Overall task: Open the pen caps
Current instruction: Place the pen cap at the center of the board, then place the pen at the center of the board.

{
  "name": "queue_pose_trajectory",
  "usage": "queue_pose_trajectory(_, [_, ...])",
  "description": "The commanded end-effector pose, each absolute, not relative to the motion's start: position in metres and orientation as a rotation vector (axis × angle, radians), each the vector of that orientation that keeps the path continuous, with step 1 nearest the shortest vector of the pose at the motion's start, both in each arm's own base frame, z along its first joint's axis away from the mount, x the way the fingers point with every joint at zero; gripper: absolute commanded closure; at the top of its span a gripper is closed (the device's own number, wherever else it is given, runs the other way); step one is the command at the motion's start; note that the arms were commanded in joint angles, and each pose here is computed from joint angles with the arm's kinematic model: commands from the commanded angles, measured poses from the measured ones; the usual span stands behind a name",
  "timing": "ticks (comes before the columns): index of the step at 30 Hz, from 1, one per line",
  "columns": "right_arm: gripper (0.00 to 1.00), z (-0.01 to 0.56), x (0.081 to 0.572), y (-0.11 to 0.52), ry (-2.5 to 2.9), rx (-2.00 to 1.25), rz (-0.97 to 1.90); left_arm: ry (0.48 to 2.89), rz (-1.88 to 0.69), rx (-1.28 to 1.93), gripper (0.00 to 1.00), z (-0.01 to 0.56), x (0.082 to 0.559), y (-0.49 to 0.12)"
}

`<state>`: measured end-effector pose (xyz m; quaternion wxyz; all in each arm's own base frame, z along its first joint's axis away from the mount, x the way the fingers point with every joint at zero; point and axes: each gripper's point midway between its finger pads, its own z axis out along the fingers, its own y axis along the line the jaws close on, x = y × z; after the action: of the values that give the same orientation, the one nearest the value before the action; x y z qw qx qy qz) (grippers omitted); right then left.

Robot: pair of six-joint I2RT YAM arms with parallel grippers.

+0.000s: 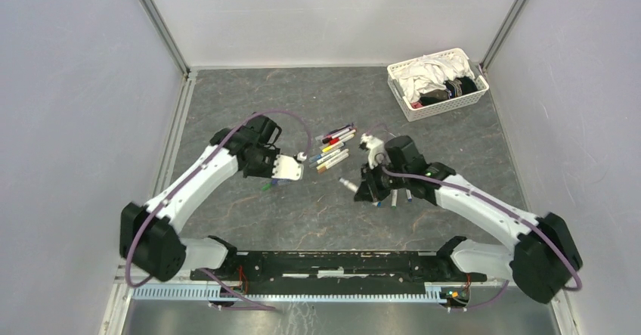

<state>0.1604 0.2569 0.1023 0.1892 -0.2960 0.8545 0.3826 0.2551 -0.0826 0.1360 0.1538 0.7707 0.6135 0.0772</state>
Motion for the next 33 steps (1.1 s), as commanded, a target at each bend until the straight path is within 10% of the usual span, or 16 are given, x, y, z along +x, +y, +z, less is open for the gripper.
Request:
queue_pose_trajectory(1, [1.0,0.117,0.223,0.204,2.349,-0.514,0.623,1.977,-0.024,1.928,0.98,0.118,0.27,-0.119])
queue_pose_trajectory(13, [1.0,0.091,0.27,0.074,2.306,-0.034,-0.066,2.321,-0.184,1.6,0.81,0.043,0.305,-0.14])
queue_pose_trajectory(25, [1.0,0.047,0.284,0.057,2.351,0.022,-0.132,2.355,-0.278,1.502,0.62,0.047,0.307,-0.133])
queue_pose_trajectory(30, [1.0,0.037,0.287,0.061,2.376,-0.016,-0.123,2.323,-0.335,1.448,0.35,0.083,0.306,-0.141])
queue_pose_trajectory(31, [1.0,0.036,0.288,0.061,2.381,-0.022,-0.123,2.312,-0.338,1.434,0.11,0.091,0.307,-0.142])
queue_pose_trajectory(33, [0.99,0.035,0.29,0.065,2.388,-0.032,-0.106,2.294,-0.338,1.41,0.0,0.107,0.309,-0.143])
